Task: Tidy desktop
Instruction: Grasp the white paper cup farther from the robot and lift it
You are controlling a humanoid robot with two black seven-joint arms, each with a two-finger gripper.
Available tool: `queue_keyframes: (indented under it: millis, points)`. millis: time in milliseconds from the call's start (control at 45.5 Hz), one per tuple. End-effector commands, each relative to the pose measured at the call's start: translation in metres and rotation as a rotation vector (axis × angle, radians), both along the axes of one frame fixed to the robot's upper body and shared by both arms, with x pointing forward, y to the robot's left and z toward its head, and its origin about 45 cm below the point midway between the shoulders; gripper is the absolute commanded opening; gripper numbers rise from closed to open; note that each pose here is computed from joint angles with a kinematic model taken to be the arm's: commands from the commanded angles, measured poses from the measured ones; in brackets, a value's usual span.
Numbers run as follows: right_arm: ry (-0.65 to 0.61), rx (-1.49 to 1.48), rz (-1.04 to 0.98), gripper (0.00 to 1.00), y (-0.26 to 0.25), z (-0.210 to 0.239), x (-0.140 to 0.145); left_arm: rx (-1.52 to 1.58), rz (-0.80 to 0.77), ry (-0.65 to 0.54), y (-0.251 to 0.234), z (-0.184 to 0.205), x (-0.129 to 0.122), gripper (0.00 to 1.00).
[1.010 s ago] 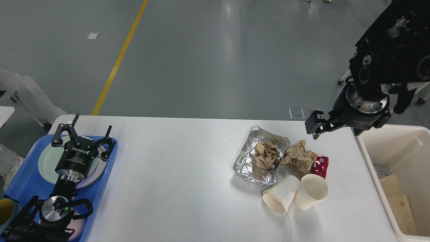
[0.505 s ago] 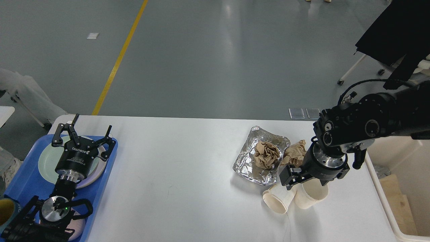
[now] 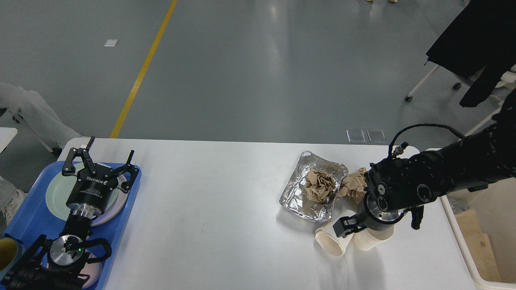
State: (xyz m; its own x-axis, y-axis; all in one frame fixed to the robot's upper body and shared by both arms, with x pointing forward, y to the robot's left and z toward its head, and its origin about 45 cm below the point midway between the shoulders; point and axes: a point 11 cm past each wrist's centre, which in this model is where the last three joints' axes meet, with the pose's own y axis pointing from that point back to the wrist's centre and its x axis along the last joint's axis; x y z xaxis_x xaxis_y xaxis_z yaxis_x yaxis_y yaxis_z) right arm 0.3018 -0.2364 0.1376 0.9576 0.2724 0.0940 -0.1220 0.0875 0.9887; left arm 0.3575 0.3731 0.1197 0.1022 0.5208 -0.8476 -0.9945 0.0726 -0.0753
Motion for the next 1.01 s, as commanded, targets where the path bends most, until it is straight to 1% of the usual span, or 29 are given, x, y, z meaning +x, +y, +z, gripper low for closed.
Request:
queue_keyframes:
  millis: [0, 44, 110, 132, 285, 395, 790, 856, 922, 988]
  points:
    - [0.006, -0.025, 0.019, 0.84, 0.0, -0.014, -0.002, 0.0, 0.0, 0.001, 0.0, 0.0, 0.0, 0.96]
    - [0.005, -0.035, 0.019, 0.76, -0.002, -0.016, -0.002, 0.0, 0.0, 0.0, 0.0, 0.0, 0.0, 0.96]
    - [0.005, -0.05, 0.021, 0.69, -0.006, -0.016, -0.002, 0.0, 0.0, 0.0, 0.0, 0.0, 0.0, 0.96]
    - [0.007, -0.055, 0.024, 0.65, -0.007, -0.017, -0.003, 0.0, 0.0, 0.0, 0.0, 0.0, 0.0, 0.96]
    - [0.02, -0.069, 0.028, 0.21, -0.011, -0.018, -0.005, 0.0, 0.0, 0.0, 0.0, 0.0, 0.0, 0.96]
    - [0.03, -0.074, 0.027, 0.01, -0.013, -0.02, -0.008, 0.0, 0.0, 0.0, 0.0, 0.0, 0.0, 0.96]
    - [0.047, -0.075, 0.018, 0.0, -0.014, -0.022, -0.013, 0.0, 0.0, 0.0, 0.0, 0.0, 0.0, 0.96]
    - [0.05, -0.078, 0.007, 0.0, -0.017, -0.018, -0.011, 0.0, 0.0, 0.0, 0.0, 0.0, 0.0, 0.96]
    - [0.084, -0.087, -0.012, 0.0, -0.024, -0.011, -0.012, 0.0, 0.0, 0.0, 0.0, 0.0, 0.0, 0.96]
    - [0.097, -0.092, -0.032, 0.0, -0.029, 0.003, -0.006, 0.0, 0.0, 0.0, 0.0, 0.0, 0.0, 0.96]
